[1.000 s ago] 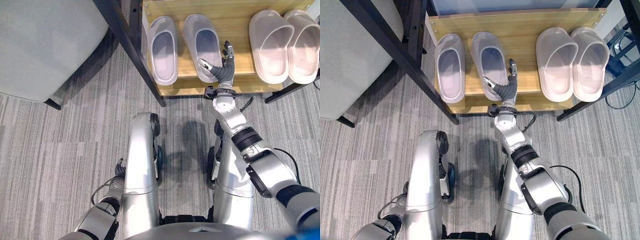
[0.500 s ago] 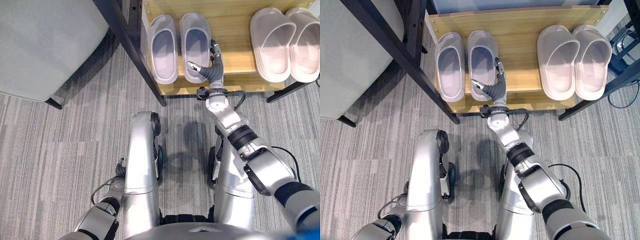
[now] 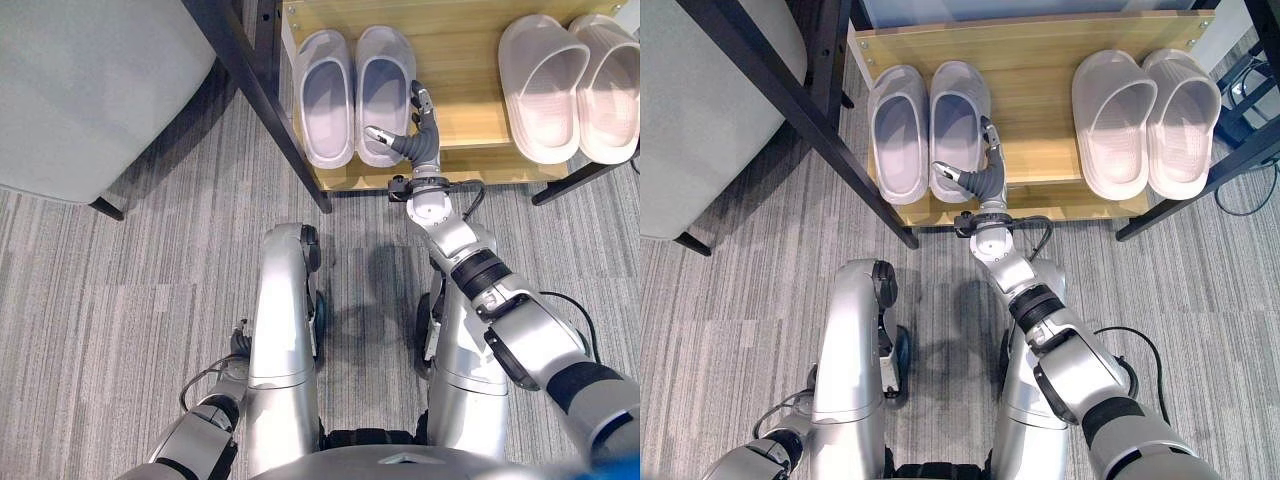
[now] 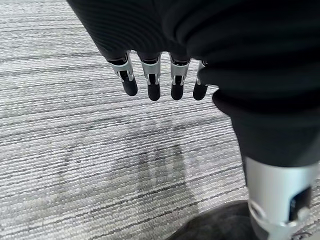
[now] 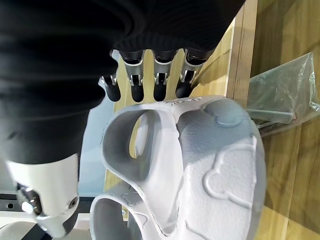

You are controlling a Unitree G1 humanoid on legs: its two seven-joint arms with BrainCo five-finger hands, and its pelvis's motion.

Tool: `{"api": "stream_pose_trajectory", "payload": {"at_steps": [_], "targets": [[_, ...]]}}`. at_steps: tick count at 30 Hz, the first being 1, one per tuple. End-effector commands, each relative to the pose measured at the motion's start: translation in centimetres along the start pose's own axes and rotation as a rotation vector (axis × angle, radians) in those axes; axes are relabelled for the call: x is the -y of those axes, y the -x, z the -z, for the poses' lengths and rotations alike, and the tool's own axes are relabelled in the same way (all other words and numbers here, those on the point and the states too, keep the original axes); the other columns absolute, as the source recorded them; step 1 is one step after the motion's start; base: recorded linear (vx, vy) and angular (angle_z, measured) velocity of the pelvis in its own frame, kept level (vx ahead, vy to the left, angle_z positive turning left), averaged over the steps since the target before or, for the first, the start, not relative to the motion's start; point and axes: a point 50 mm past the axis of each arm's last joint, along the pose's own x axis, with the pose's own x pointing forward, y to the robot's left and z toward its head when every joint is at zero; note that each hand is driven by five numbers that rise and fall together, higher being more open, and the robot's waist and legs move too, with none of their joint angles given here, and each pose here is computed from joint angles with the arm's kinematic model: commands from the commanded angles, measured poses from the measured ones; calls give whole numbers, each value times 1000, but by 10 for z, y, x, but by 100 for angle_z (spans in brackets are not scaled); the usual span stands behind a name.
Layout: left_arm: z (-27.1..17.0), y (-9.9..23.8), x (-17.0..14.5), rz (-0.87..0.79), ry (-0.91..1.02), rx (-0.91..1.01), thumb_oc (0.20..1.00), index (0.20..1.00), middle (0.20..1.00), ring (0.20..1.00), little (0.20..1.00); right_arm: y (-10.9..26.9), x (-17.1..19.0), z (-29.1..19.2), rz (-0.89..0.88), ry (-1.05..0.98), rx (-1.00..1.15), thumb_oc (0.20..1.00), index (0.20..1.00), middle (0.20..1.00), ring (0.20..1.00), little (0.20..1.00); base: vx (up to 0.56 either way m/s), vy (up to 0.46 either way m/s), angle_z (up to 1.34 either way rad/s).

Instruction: Arrange the slippers neatly on the shoe rack.

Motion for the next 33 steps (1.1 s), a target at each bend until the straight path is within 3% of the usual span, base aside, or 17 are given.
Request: {"api": "stream_pose_trajectory", "payload": {"at_steps": [1, 21, 33], "targets": [[16, 3, -5, -24, -93, -20, 1000, 1000, 1000, 1000, 1000, -1, -41, -42, -160, -40, 137, 1000, 1000, 1000, 1000, 1000, 0, 0, 0], [20, 3, -6, -19, -94, -33, 1000, 1000, 1000, 1000, 1000, -3, -39, -39, -193, -16, 130, 1000, 1000, 1000, 1000, 1000, 0, 0, 0], [27, 7, -2, -32, -97, -51, 1000, 1000, 1000, 1000, 1000, -6, 1, -24, 65, 114, 145, 1000, 1000, 1000, 1000, 1000, 0, 0, 0]]}}
